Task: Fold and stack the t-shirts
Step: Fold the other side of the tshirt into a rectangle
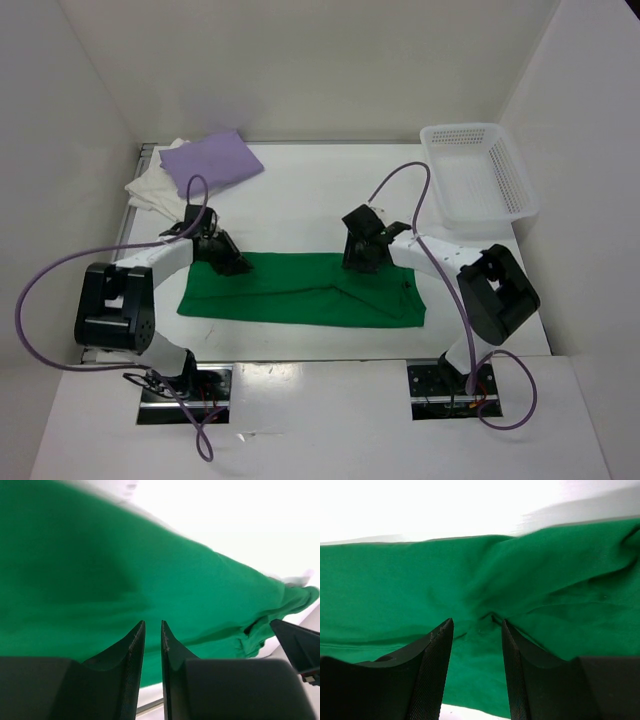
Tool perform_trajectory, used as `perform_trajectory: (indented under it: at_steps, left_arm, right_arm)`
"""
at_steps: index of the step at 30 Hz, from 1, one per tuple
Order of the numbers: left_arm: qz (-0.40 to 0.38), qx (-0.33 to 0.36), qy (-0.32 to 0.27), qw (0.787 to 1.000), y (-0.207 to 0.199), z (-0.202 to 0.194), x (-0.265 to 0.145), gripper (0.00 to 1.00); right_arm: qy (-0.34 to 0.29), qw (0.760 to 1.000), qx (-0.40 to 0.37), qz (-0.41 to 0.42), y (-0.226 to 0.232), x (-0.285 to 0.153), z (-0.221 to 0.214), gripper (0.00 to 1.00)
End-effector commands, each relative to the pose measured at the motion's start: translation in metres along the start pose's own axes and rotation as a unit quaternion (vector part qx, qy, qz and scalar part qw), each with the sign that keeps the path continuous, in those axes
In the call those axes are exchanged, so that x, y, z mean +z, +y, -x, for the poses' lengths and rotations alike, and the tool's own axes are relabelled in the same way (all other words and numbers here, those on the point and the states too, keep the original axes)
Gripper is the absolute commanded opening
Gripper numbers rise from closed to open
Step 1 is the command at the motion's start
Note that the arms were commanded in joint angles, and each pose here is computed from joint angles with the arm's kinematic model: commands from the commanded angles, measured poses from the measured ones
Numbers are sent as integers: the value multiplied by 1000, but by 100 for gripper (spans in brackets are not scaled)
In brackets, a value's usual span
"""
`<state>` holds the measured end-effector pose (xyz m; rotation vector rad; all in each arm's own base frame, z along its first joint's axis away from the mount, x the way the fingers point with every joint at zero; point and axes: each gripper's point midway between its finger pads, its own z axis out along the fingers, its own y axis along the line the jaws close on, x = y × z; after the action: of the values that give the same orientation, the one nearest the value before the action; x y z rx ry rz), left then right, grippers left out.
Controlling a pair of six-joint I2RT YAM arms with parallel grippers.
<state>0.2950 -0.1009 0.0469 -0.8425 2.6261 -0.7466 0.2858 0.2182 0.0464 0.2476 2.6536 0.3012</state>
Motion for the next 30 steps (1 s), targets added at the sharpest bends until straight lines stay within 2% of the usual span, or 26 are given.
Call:
perform_trajectory:
  at_steps: [1, 6, 7, 8, 10, 11, 13, 17, 23, 29, 30]
  left_arm:
    - [-40, 33, -22, 998, -41, 16, 10, 26]
    - [-10, 25, -4, 1000, -25, 12, 33, 24]
    - [-7, 25, -7, 1000, -24, 13, 34, 24]
    - [-4, 24, -4, 1000, -22, 12, 36, 23]
    - [-4, 28, -4, 1000, -20, 11, 37, 23]
    - [-4, 28, -4, 1000, -20, 11, 37, 23]
    - [-7, 28, -1, 1000, -21, 10, 37, 23]
    - [-17, 32, -4, 999, -27, 13, 36, 23]
    - [-24, 28, -2, 999, -26, 16, 33, 23]
    - [-30, 31, -3, 999, -27, 18, 30, 23]
    - [-36, 29, -6, 999, -29, 20, 27, 23]
  right_arm:
    - [-4, 1000, -19, -23, -8, 3, -6, 49]
    - [13, 1000, -23, -3, 0, 7, -12, 44]
    - [14, 1000, -27, 6, 6, 7, -14, 41]
    - [18, 999, -28, 3, 4, 6, -16, 31]
    - [25, 999, -28, 3, 3, 6, -19, 30]
    - [25, 999, -28, 2, 3, 6, -19, 21]
    - [30, 999, -29, -2, 0, 2, -21, 10]
    - [41, 998, -38, 9, 2, -14, -26, 2]
    - [87, 994, -56, 25, 1, -32, -58, 0]
    - [145, 984, -57, 90, 36, -63, -99, 0]
    - [150, 982, -57, 99, 43, -71, -101, 5]
